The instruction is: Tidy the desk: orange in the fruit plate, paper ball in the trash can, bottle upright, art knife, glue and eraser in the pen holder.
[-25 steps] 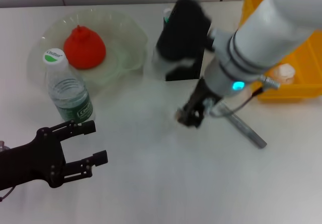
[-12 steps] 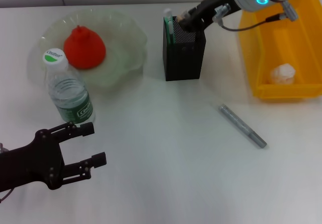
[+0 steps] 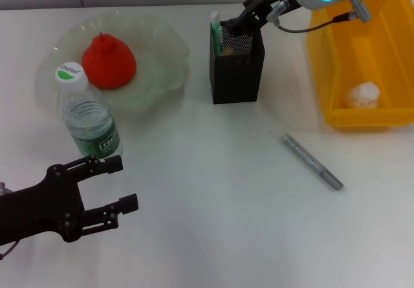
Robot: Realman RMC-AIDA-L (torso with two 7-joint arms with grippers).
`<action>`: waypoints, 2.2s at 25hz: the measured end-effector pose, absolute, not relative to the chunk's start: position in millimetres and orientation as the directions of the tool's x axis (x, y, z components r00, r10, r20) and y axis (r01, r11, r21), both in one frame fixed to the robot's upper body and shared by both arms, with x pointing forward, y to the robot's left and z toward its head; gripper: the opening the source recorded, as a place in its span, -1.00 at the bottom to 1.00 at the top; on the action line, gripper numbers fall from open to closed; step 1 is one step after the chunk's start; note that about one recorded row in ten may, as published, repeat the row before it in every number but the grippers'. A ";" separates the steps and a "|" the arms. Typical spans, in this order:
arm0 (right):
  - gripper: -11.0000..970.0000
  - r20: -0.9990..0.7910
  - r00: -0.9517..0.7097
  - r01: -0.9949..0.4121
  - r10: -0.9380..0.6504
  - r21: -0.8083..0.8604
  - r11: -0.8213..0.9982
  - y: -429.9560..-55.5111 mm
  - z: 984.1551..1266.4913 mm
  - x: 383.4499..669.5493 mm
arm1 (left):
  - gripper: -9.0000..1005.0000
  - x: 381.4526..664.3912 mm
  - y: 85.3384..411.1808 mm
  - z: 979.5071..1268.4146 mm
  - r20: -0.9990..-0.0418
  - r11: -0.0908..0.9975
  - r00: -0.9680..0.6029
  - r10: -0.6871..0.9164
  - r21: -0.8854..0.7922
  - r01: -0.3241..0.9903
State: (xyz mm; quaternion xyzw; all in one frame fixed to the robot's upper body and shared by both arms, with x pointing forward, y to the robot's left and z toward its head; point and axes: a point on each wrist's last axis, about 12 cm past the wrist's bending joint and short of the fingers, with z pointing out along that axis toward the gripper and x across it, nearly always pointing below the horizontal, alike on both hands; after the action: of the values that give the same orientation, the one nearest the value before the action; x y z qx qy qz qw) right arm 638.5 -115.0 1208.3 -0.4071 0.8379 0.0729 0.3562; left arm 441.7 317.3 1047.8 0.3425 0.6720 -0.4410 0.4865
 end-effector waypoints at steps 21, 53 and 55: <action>0.01 -0.305 -0.557 -0.808 -0.772 -0.016 0.589 -149.4 1193.4 580.2 | 0.56 443.6 314.0 1051.5 -0.949 0.276 -0.296 0.113 -0.256 0.927; -0.37 -0.238 -0.630 -0.762 -0.739 0.007 0.647 -156.6 1123.9 590.0 | 0.56 448.8 307.1 1052.6 -0.951 0.263 -0.290 0.104 -0.255 0.931; -0.37 -0.240 -0.628 -0.764 -0.740 0.009 0.645 -156.4 1124.0 589.8 | 0.56 448.6 306.8 1052.4 -0.951 0.263 -0.291 0.102 -0.256 0.930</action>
State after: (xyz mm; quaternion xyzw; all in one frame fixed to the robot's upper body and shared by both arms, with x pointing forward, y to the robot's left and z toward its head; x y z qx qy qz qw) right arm 589.8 -156.4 1124.0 -0.4174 0.9006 0.0551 0.1077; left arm 448.6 306.8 1052.4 0.3930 0.6568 -0.4625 0.4474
